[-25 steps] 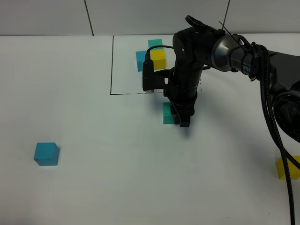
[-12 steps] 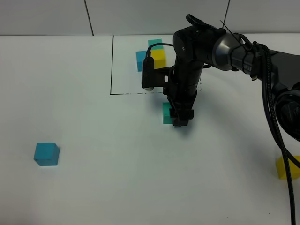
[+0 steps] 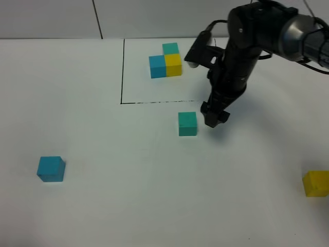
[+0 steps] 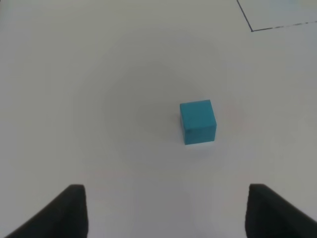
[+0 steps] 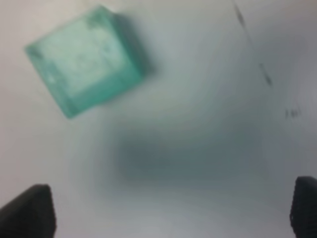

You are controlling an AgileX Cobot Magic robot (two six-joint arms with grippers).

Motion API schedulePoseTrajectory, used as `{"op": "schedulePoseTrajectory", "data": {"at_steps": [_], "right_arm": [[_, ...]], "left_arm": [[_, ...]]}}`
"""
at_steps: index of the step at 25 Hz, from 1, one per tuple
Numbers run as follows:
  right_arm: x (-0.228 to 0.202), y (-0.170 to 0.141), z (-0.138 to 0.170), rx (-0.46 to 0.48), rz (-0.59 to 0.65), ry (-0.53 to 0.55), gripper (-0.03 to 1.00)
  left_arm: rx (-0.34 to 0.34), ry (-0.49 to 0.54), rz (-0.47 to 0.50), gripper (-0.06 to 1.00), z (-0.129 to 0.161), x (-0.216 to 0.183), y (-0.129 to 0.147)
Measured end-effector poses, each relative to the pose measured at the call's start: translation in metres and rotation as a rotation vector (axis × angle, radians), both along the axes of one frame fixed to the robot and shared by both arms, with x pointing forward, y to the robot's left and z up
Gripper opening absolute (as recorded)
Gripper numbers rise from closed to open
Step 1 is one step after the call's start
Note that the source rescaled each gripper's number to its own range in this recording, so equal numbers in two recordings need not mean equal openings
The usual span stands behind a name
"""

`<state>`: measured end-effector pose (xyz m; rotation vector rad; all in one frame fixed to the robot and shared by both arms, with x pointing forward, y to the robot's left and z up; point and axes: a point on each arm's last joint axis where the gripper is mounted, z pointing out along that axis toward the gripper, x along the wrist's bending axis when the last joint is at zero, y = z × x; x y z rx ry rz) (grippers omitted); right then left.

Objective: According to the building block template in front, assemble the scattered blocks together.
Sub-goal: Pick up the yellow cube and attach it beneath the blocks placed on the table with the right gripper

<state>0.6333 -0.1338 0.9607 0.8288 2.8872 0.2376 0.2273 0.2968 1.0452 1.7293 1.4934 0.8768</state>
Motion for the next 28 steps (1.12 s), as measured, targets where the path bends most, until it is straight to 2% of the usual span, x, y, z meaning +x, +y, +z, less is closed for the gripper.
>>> {"op": "schedulePoseTrajectory", "data": {"at_steps": [7,11,18,23,28], "right_arm": [[-0.055,-0.085,0.019,0.057,-0.539,-0.001,0.92],[-0.099,-0.129,0.023,0.028,-0.728,-0.027,0.92],[-0.138,-0.170,0.005,0.006,-0.869,-0.012,0.92],[-0.145,-0.181,-0.005,0.011,-0.925,0.009,0.92],[-0.156,-0.178,-0.017,0.044,-0.957,0.053,0.92]], "left_arm": [[0.000,0.000,0.000,0.54,0.000,0.000,0.000],[0.000,0.000,0.000,0.54,0.000,0.000,0.000],[0.000,0.000,0.000,0.54,0.000,0.000,0.000],[0.000,0.000,0.000,0.54,0.000,0.000,0.000],[0.002,0.000,-0.001,0.54,0.000,0.000,0.000]]}}
